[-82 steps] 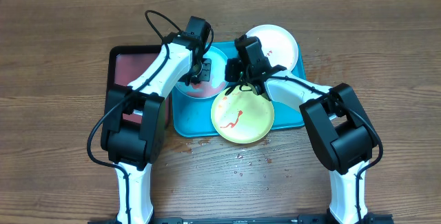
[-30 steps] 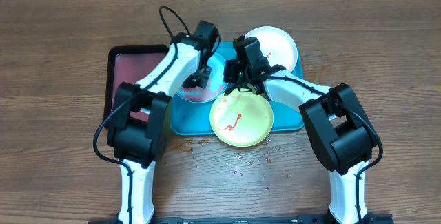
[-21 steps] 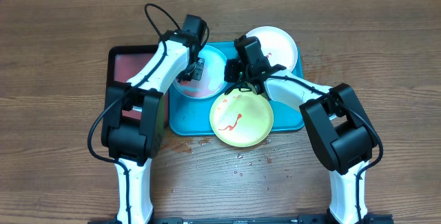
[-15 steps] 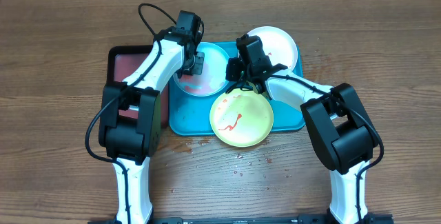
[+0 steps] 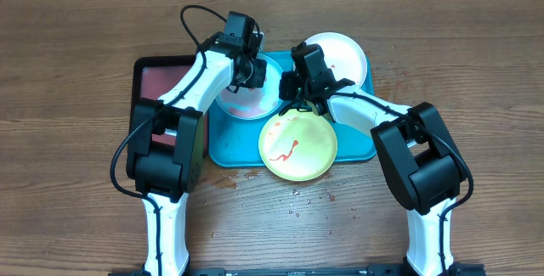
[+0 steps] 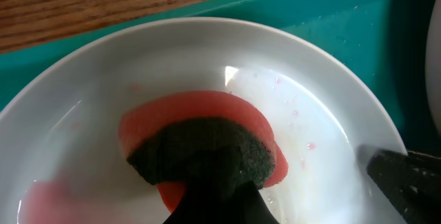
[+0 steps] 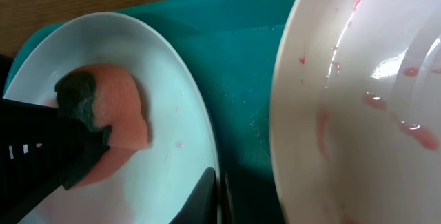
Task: Clean dirty plates on tray and stack at the side
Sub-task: 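Scrub the light blue plate with the sponge while right gripper holds it, then return the sponge to the black tray with the left gripper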
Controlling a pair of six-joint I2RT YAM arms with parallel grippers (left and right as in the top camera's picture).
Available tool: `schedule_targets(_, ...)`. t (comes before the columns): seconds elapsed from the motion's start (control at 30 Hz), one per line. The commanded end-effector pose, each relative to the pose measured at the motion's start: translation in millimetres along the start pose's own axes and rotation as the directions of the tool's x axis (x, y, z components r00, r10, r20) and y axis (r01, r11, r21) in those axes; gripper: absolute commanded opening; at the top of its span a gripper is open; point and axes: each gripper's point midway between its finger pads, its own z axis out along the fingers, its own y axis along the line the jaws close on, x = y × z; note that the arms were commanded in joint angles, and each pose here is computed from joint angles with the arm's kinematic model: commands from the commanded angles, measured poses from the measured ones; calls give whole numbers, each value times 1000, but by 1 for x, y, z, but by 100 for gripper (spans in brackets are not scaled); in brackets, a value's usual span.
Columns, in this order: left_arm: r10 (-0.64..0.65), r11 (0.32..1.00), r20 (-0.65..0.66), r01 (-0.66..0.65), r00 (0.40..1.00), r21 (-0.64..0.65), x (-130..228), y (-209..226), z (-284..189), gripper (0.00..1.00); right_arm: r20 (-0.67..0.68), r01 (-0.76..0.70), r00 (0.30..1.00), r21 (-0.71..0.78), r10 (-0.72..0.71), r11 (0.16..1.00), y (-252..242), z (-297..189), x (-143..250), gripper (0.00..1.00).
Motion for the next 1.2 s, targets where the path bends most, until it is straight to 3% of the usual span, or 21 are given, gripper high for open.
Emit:
schedule_targets(0.0, -8, 1000, -78, 8, 997, 11, 24, -4, 21, 4, -21, 30, 999, -58, -31, 998, 15, -1, 1, 4)
schedule_targets(0.27, -30, 989, -178, 4, 984, -145, 50, 29, 16, 4, -30, 28, 999, -56, -30, 998, 14, -1, 3, 4)
schedule_targets(0.5, -52, 982, -237, 7, 970, -186, 57, 40, 3, 4, -42, 25, 999, -49, -28, 998, 13, -1, 6, 4)
schedule_targets(0.7, -47, 953, -220, -22, 974, -302, 26, 54, -41, 4, -47, 24, 999, -46, -26, 999, 12, -1, 7, 4)
schedule_targets(1.0, -26, 957, -109, -7, 994, -290, -29, 41, -125, 4, -70, 18, 997, -68, -23, 998, 15, -2, 11, 4)
schedule_targets(1.17, -40, 953, -18, 33, 999, -302, -44, 54, -184, 4, -77, 18, 997, -64, -22, 998, 19, -7, 6, 4)
